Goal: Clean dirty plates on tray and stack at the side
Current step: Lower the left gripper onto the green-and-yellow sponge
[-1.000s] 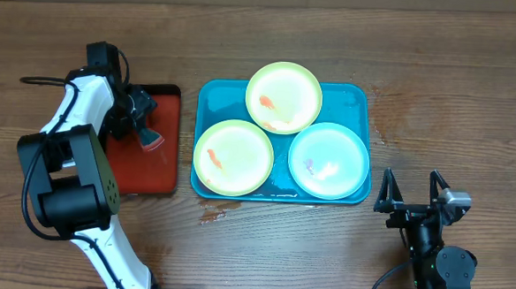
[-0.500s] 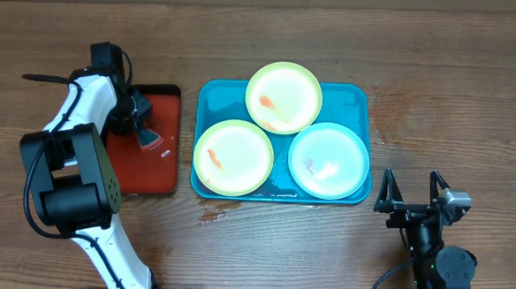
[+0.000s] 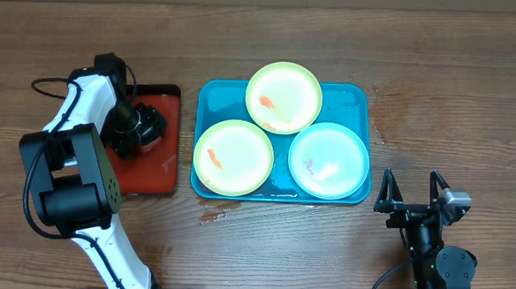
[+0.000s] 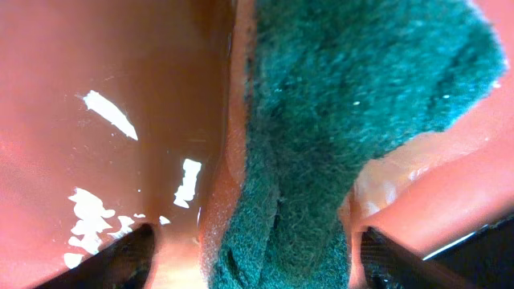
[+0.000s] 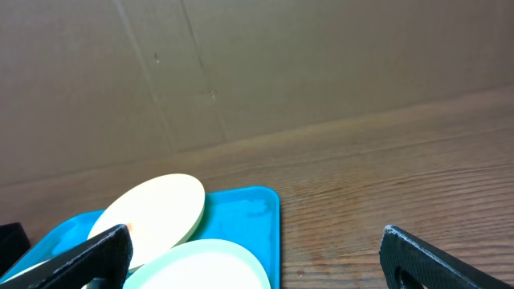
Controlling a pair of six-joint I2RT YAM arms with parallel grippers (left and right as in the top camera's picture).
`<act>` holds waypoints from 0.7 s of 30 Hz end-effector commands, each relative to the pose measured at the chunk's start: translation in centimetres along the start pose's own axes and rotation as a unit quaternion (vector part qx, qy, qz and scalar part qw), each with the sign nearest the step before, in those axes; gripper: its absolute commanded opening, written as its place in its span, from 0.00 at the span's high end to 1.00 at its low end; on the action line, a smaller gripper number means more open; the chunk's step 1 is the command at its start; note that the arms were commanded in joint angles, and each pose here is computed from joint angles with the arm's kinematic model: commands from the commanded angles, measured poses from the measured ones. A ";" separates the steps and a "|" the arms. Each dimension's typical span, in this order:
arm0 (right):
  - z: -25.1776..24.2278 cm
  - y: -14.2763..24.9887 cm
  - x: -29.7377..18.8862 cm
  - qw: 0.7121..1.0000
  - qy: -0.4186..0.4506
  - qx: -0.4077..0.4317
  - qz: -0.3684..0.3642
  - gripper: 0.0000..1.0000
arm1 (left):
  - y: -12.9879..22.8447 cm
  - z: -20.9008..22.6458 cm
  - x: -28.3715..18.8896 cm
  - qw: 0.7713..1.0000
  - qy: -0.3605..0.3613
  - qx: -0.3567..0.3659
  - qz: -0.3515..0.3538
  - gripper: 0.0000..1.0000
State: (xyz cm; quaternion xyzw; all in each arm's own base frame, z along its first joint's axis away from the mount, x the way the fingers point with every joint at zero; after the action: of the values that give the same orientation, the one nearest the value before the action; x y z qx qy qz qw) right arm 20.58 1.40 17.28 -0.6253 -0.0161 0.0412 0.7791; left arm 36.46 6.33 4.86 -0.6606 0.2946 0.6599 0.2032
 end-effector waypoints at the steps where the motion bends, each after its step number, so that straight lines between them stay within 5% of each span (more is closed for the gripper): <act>1: -0.2 0.2 0.0 1.000 0.003 -0.002 -0.002 0.00 | -0.7 -0.2 0.0 1.000 -0.005 -0.001 -0.015 0.45; 5: -0.2 0.2 0.0 1.000 0.003 -0.002 -0.002 0.00 | -1.2 0.3 -0.1 0.999 -0.024 -0.001 -0.032 0.92; 9: -0.2 0.2 0.0 1.000 0.003 -0.002 -0.002 0.00 | -1.6 0.7 -0.1 0.998 -0.041 -0.001 -0.047 0.96; 10: -0.2 0.2 0.0 1.000 0.003 -0.002 -0.002 0.00 | -1.8 0.8 -0.2 0.998 -0.044 -0.001 -0.053 0.88; 13: -0.2 0.2 0.0 1.000 0.003 -0.002 -0.002 0.00 | -2.8 0.7 -0.3 0.996 -0.048 -0.001 -0.082 0.30; 15: -0.2 0.2 0.0 1.000 0.003 -0.002 -0.002 0.00 | -3.7 0.6 -0.4 0.993 -0.050 -0.001 -0.107 0.07; 19: -0.1 0.2 0.0 1.000 0.003 -0.002 -0.002 0.00 | -4.8 0.1 -0.7 0.990 -0.041 -0.002 -0.135 0.00; 21: -0.2 0.2 0.0 1.000 0.003 -0.002 -0.002 0.00 | -5.0 -0.2 -0.7 0.990 -0.035 -0.002 -0.140 0.15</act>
State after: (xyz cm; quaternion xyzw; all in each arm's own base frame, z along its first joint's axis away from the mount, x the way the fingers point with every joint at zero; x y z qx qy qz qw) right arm 20.58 1.41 17.28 -0.6253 -0.0162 0.0413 0.7791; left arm 39.27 9.45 4.89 -0.6743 0.2069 0.6471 0.2896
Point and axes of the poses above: each gripper's point midway between its finger pads, its own x axis out along the fingers, its own z axis along the line the jaws close on, y = z × x, the point moved 4 cm from there along -x, back along the fingers, and after that the axes turned 2 degrees about -x, right-handed, at the moved point
